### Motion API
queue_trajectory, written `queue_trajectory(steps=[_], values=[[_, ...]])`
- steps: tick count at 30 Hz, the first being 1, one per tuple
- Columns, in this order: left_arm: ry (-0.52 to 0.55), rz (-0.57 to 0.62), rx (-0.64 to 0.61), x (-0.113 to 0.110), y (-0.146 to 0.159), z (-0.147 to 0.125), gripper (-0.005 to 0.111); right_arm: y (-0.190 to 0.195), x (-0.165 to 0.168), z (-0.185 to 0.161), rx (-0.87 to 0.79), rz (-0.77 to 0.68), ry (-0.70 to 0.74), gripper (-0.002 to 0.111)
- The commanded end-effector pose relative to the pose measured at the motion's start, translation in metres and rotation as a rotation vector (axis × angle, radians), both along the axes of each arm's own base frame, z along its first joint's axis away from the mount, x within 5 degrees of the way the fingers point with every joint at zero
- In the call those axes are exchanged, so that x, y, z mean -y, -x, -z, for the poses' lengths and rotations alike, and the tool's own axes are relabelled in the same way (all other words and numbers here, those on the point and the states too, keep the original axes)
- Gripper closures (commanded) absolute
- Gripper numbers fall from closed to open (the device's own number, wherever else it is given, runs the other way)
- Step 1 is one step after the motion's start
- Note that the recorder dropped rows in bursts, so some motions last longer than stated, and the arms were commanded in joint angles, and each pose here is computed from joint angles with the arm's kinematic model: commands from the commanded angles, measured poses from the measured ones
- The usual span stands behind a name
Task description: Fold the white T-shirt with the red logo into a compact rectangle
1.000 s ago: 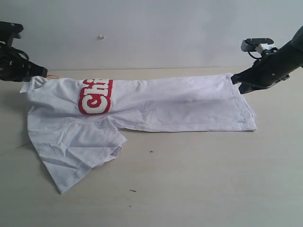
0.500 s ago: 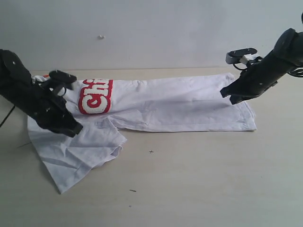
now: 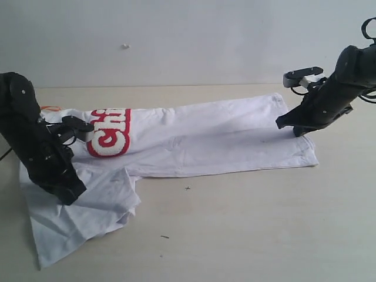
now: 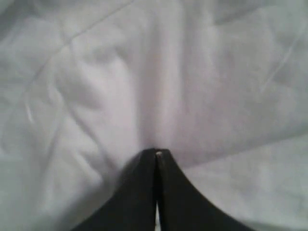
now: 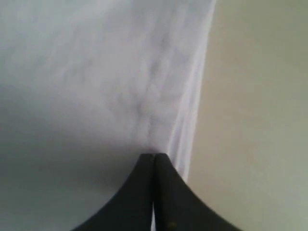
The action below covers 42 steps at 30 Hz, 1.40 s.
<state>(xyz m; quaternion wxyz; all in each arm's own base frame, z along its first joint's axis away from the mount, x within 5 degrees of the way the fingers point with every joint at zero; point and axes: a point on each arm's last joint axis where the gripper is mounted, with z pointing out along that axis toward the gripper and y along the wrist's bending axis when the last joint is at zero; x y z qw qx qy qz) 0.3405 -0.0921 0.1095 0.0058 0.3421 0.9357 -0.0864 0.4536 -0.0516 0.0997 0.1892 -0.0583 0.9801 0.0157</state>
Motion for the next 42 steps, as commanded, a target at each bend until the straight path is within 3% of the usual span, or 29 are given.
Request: queue_trajectory(steps=[1,6,13,20,27,30,36,42], values=[[-0.051,0.058,-0.156,-0.005,0.017,0.008,0.107,0.017,0.0,0.021,-0.084,-0.015,0.023,0.108],[-0.048,0.056,-0.144,-0.006,0.02,0.004,0.107,0.035,-0.002,0.028,-0.137,-0.016,0.016,0.108],[-0.052,0.025,-0.16,-0.008,0.028,0.003,0.107,0.06,-0.009,-0.002,-0.095,0.025,-0.014,0.108],[-0.055,0.014,-0.205,-0.011,0.046,0.007,0.107,0.09,-0.015,-0.008,-0.142,0.024,-0.019,0.108],[-0.046,0.009,-0.135,-0.014,0.059,-0.02,0.107,0.096,-0.017,-0.058,-0.042,0.028,-0.018,0.108],[-0.021,-0.008,-0.043,-0.013,0.055,-0.034,0.107,0.098,-0.017,-0.073,0.001,0.028,-0.013,0.108],[0.032,-0.106,0.329,-0.015,0.032,-0.068,0.107,0.094,-0.021,-0.082,0.075,0.028,-0.058,0.108],[0.071,-0.32,0.568,-0.025,-0.005,-0.054,0.107,0.082,-0.022,-0.056,0.078,0.015,-0.087,0.108]])
